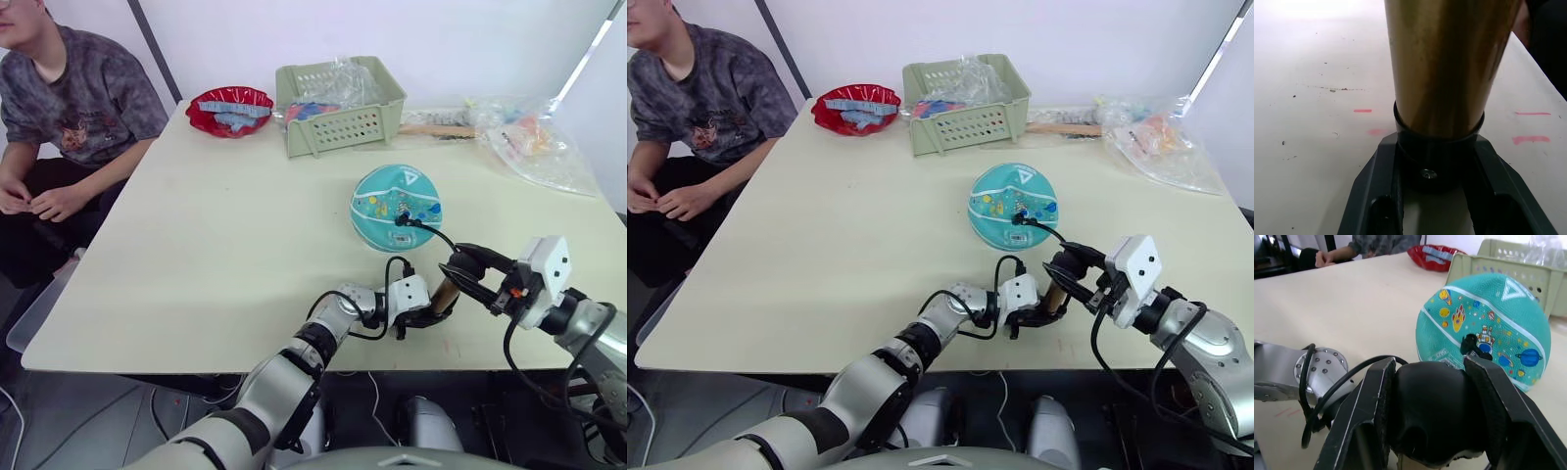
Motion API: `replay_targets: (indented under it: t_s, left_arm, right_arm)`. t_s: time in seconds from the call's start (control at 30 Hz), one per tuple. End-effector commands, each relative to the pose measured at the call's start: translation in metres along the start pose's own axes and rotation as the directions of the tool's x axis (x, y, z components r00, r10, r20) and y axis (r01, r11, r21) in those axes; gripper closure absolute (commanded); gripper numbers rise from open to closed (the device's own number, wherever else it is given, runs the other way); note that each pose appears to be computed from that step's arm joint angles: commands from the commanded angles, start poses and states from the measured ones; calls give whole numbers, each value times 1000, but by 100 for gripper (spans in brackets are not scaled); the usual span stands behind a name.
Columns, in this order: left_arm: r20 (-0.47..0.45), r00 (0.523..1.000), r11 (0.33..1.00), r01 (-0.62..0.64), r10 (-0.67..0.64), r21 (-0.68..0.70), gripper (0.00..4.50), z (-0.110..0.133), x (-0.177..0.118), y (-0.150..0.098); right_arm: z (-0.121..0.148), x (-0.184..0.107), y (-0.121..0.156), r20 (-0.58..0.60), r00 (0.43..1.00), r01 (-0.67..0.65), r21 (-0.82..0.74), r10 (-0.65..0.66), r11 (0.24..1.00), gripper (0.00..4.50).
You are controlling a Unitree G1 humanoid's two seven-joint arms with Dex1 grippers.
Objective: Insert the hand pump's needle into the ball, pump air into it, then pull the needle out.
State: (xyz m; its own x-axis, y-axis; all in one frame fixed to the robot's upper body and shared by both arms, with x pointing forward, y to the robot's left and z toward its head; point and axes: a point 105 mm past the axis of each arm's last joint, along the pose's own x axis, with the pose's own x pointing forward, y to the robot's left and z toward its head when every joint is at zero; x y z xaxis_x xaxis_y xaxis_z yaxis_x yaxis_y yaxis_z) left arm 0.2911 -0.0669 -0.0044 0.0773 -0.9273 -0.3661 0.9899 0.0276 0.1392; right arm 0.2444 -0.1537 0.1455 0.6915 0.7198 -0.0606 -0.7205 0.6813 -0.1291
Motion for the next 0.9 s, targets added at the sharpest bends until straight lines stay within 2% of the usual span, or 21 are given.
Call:
replay_targets:
  t_s: [0.03, 0.23, 0.4, 0.63, 0.73, 0.8, 0.9]
  left_arm:
    - [-73, 994, 995, 74, -79, -65, 337, -25, 4, -23]
    - [-76, 994, 995, 74, -79, -67, 337, -26, 3, -23]
    - [-78, 994, 995, 76, -82, -68, 337, -26, 3, -23]
    - [-81, 993, 994, 80, -85, -68, 337, -27, 2, -24]
    - [-82, 993, 995, 79, -85, -68, 337, -28, 2, -24]
    - [-82, 993, 994, 80, -85, -68, 337, -28, 2, -24]
    - [-83, 993, 994, 80, -85, -68, 337, -28, 1, -24]
  right_arm:
    - [8, -4, -3, -23, 999, -27, 29, 28, 999, 279]
    - [78, -16, -20, 105, 993, -49, 0, 49, 999, 279]
    - [117, -35, -38, 122, 992, -34, -33, 38, 999, 279]
    - [170, -52, -46, 183, 982, -31, -71, 44, 997, 279]
    - [175, -53, -47, 183, 982, -31, -62, 42, 998, 279]
    - [168, -50, -45, 163, 985, -43, -46, 50, 998, 279]
    - [125, -39, -40, 47, 998, -49, -5, 49, 999, 279]
